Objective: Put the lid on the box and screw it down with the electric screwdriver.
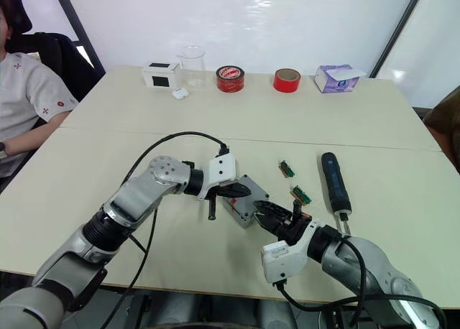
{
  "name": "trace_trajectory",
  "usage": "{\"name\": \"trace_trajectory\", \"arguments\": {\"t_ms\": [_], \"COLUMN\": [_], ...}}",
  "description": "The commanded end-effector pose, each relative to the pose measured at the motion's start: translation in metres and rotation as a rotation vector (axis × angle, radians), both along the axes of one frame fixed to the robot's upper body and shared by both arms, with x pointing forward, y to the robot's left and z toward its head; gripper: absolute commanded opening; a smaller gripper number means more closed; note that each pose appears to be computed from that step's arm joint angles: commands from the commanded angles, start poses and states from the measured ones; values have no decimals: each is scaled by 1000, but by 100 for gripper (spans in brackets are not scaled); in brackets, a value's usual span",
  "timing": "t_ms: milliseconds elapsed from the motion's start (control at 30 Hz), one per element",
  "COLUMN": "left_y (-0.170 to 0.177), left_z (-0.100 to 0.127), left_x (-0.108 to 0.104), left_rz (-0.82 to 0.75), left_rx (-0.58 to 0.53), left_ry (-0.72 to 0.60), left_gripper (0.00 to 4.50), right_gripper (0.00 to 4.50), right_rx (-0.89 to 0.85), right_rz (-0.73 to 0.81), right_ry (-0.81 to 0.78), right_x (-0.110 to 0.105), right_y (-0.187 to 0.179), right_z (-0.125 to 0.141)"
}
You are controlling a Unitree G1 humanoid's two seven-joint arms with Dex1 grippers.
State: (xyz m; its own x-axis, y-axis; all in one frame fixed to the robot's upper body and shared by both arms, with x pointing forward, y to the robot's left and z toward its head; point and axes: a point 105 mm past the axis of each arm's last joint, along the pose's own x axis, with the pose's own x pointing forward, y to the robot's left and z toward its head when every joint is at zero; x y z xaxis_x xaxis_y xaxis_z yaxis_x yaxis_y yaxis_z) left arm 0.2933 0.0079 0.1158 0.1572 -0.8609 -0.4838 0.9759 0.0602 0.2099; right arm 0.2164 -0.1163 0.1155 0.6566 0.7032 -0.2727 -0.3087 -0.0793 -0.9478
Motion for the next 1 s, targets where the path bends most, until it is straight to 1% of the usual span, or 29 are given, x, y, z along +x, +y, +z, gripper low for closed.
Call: {"name": "trace_trajectory", "arguments": {"t_ms": [33, 167, 300, 433, 500, 567, 633, 700, 767, 833, 900, 933, 1000], "left_y": [10, 13, 12, 12, 12, 10, 11, 16, 25, 33, 37, 39, 39], "left_z": [-18, -4, 21, 38, 49, 64, 79, 87, 82, 72, 62, 57, 49], "left_x": [-5, -2, 1, 3, 2, 1, 6, 17, 30, 39, 44, 45, 41], "left_rz": [2, 2, 18, 20, 14, 12, 35, 89, 152, 198, 221, 223, 197], "left_rx": [40, 13, -63, -111, -146, -203, -257, -277, -248, -201, -169, -164, -166], "left_ry": [79, 54, 47, 40, 51, 78, 97, 98, 90, 72, 71, 90, 143], "left_gripper": [0, 0, 0, 0, 0, 0, 0, 0, 0, 0, 0, 0, 0], "right_gripper": [5, 5, 5, 5, 5, 5, 5, 5, 5, 5, 5, 5, 5], "right_rx": [30, 55, 75, 76, 78, 83, 89, 105, 132, 158, 216, 285, 489], "right_rz": [-14, -44, -45, -48, -49, -51, -56, -61, -82, -93, -107, -113, -173], "right_ry": [-16, 6, 26, 44, 50, 59, 69, 97, 116, 134, 173, 221, 357], "right_x": [3, 6, 6, 6, 6, 7, 7, 8, 9, 10, 10, 9, 10], "right_y": [-3, -11, -13, -16, -17, -18, -19, -19, -21, -21, -21, -20, -22], "right_z": [8, 7, 5, -2, -4, -5, -6, -8, -7, -5, -3, 0, 6]}}
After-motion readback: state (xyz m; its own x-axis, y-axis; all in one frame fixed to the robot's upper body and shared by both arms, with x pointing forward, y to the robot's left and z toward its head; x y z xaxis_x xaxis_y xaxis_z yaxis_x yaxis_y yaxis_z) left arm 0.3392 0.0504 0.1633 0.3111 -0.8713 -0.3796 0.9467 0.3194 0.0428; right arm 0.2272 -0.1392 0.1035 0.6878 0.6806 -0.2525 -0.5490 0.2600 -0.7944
